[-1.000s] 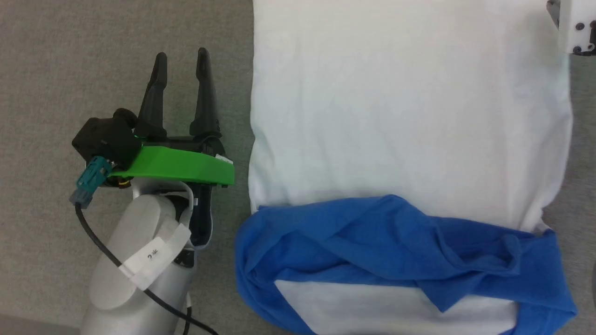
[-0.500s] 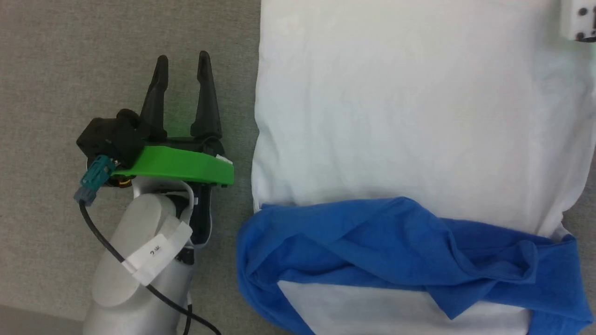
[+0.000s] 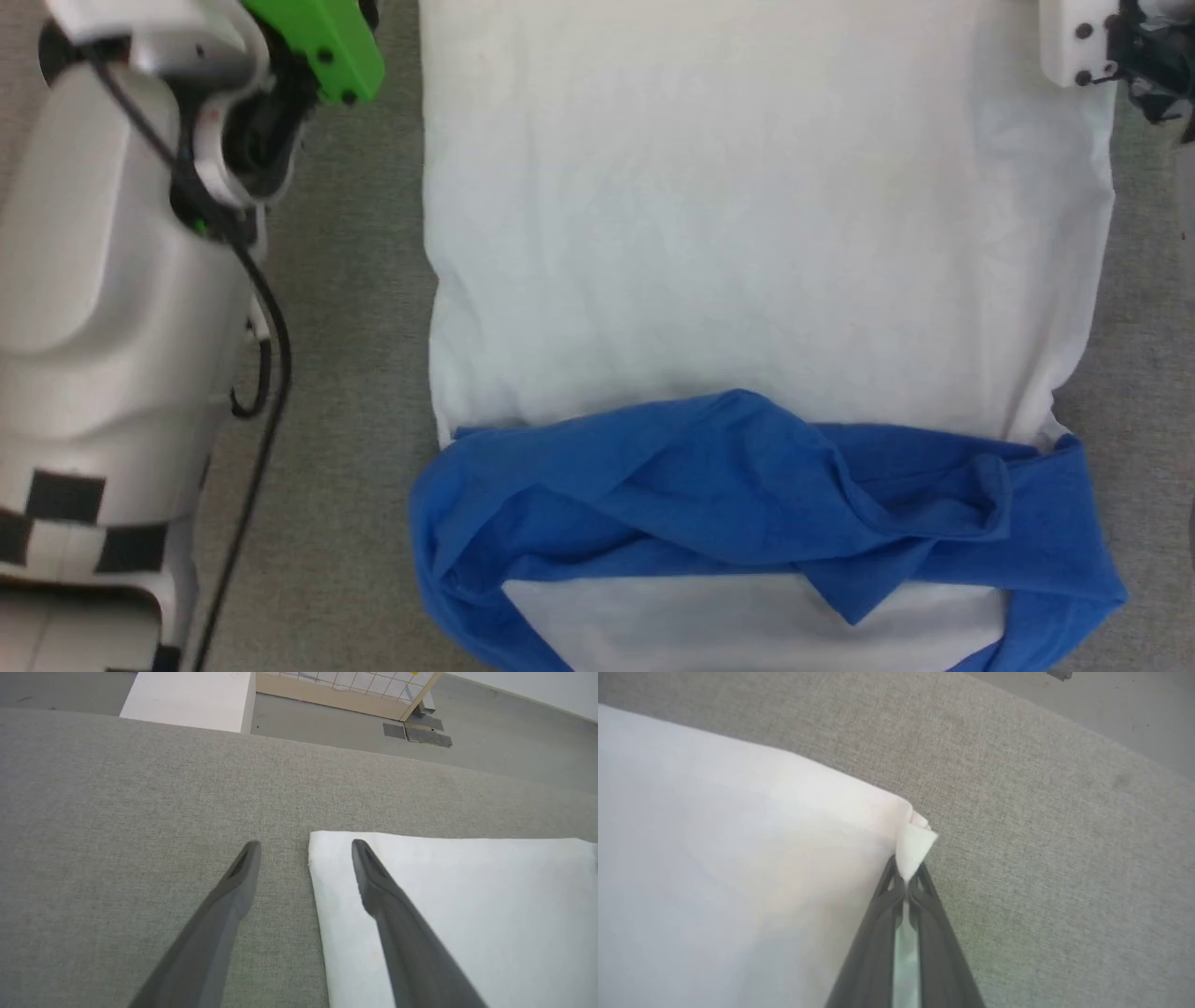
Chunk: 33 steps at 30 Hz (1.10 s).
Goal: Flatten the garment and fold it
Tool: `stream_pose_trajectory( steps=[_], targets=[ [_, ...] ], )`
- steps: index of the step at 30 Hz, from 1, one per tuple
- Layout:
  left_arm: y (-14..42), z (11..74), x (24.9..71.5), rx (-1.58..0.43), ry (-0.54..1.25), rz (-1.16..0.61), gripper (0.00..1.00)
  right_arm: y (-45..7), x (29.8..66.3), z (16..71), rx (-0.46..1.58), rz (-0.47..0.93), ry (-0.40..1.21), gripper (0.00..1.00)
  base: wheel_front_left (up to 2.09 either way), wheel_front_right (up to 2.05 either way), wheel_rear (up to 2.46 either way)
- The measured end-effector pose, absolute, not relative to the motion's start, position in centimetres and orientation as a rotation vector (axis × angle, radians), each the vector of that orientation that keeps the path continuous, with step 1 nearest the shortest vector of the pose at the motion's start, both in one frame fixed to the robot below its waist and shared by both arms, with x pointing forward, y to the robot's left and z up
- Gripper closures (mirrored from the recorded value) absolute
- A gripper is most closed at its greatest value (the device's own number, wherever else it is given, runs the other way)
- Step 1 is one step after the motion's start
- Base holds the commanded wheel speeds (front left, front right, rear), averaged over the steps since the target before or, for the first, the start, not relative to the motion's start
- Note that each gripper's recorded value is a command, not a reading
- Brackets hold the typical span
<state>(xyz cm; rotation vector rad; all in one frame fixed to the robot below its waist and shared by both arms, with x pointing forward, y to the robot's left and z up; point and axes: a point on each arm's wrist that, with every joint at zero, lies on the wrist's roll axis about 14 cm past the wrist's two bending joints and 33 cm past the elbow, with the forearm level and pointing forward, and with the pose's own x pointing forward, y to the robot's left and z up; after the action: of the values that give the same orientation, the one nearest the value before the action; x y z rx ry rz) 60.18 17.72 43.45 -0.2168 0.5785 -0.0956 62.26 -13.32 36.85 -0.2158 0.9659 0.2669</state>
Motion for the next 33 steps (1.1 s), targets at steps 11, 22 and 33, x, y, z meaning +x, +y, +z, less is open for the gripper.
stream_pose_trajectory(
  steps=[11, 22, 33],
  targets=[
    [16.1, 37.3, 60.2, -0.097, 0.893, -0.124, 0.00, -13.8, 62.2, 36.3, -0.232, 0.298, 0.946, 1.00, 0.00, 0.00, 0.00],
    [14.8, 37.9, 61.4, -0.179, 0.795, -0.181, 1.00, -14.6, 62.4, 36.5, -0.233, 0.294, 0.927, 1.00, 0.00, 0.00, 0.00],
    [15.8, 45.0, 60.0, -0.322, 0.569, -0.203, 1.00, -14.9, 61.2, 41.4, -0.095, 0.283, 0.772, 1.00, 0.00, 0.00, 0.00]
  ],
)
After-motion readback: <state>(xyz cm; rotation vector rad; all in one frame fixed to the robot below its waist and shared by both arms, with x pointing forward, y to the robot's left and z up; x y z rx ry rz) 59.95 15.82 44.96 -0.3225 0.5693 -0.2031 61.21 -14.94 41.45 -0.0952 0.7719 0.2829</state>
